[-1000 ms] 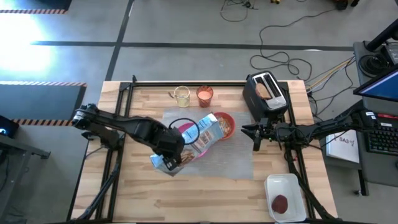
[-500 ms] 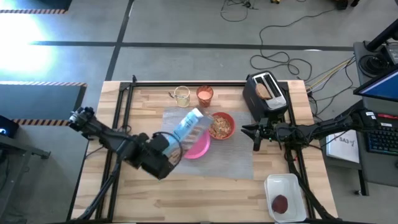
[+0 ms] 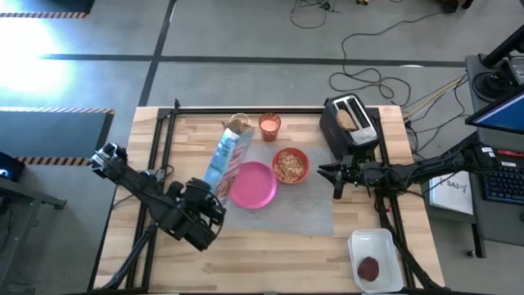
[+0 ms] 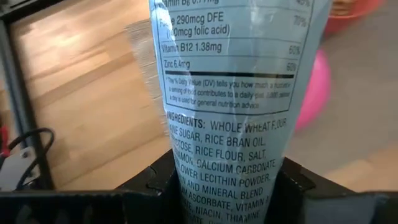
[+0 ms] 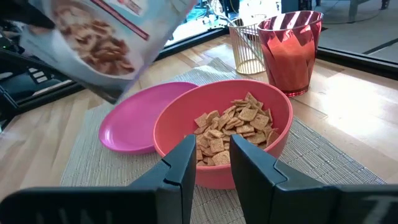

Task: Arrange a breakfast setting
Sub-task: Pour the cereal from the cereal box into the red bowl

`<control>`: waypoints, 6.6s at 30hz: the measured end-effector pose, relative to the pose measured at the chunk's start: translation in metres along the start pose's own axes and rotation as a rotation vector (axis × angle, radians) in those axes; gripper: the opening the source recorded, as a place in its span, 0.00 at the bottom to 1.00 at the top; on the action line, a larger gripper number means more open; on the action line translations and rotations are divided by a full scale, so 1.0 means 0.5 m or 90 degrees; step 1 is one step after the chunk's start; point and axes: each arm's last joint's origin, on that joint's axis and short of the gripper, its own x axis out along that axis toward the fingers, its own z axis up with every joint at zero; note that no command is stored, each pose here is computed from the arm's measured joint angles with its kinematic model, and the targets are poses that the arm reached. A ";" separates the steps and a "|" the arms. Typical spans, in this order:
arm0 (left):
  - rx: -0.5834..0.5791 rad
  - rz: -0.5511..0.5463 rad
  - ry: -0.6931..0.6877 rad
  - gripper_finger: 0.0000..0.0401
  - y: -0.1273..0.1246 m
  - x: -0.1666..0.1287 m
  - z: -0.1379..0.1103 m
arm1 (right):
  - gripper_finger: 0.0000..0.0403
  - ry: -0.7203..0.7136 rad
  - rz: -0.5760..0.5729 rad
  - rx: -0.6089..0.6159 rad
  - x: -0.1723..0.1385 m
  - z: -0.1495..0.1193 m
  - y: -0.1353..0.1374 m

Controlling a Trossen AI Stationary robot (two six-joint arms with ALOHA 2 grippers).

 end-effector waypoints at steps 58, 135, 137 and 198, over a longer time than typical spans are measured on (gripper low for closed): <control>-0.172 0.087 0.060 0.32 -0.023 0.081 -0.190 | 0.21 0.000 0.000 0.000 0.000 0.000 0.000; -0.227 0.103 -0.007 0.23 -0.018 0.091 -0.207 | 0.21 0.000 0.000 0.000 0.000 0.000 0.000; -0.230 0.093 -0.003 0.23 -0.024 0.095 -0.218 | 0.21 0.000 0.000 0.000 0.000 0.000 0.000; -0.149 0.028 -0.112 0.77 -0.050 0.048 -0.216 | 0.21 0.000 0.000 0.000 0.000 0.000 0.000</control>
